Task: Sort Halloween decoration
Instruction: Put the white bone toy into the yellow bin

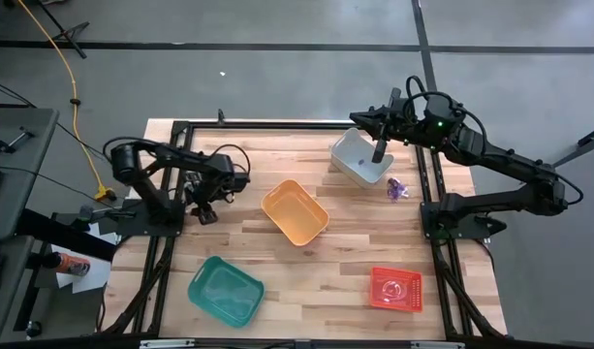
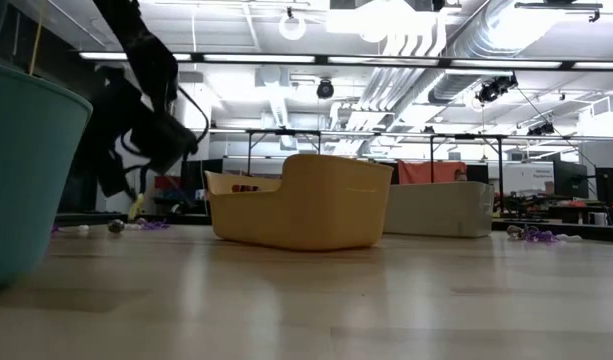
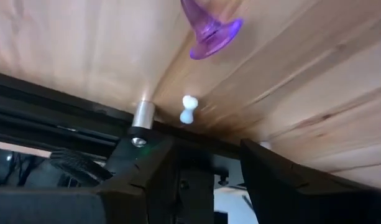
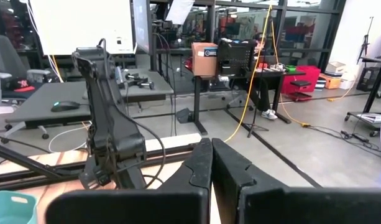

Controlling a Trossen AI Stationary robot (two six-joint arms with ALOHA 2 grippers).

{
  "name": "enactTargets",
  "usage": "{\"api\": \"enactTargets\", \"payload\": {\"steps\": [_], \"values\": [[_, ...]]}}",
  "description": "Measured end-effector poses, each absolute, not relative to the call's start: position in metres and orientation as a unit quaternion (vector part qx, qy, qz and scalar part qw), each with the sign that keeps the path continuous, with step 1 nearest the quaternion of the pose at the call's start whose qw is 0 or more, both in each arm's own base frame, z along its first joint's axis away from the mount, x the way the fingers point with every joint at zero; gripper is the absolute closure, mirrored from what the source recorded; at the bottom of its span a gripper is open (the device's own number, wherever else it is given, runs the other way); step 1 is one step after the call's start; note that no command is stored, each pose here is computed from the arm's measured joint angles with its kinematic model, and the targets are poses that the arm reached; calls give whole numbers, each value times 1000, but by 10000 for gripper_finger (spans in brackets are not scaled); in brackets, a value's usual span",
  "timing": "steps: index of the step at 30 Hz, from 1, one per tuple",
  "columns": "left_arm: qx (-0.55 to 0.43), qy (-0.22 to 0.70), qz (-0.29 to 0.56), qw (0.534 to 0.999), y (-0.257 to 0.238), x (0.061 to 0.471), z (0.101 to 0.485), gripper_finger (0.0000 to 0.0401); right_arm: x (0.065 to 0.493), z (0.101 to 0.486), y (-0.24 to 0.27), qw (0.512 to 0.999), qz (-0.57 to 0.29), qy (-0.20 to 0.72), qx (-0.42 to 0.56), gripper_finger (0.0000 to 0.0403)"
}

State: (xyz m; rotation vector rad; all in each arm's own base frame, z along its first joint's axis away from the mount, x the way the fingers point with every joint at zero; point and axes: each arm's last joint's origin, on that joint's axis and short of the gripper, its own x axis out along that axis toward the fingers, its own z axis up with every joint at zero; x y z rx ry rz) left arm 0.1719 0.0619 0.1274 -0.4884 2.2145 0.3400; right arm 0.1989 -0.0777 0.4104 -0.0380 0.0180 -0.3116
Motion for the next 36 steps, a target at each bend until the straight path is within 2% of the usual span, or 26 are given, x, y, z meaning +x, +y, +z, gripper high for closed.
{"api": "enactTargets", "payload": {"steps": [4, 11, 14, 22, 31, 36], "values": [[-197, 884, 141, 400, 60, 167, 116, 234, 199, 410, -78, 988, -155, 12, -18, 402], [-207, 870, 170, 414, 61, 169, 115, 234, 199, 410, -78, 988, -155, 13, -21, 402], [-211, 858, 174, 435, 61, 172, 111, 234, 199, 409, -78, 988, -155, 14, -22, 402], [-205, 861, 186, 427, 63, 167, 109, 234, 199, 409, -78, 988, -155, 17, -22, 402], [-224, 864, 143, 427, 61, 167, 107, 241, 199, 408, -78, 988, -155, 18, -17, 402], [-238, 875, 133, 400, 63, 166, 97, 262, 199, 408, -78, 988, -155, 18, -11, 402]]}}
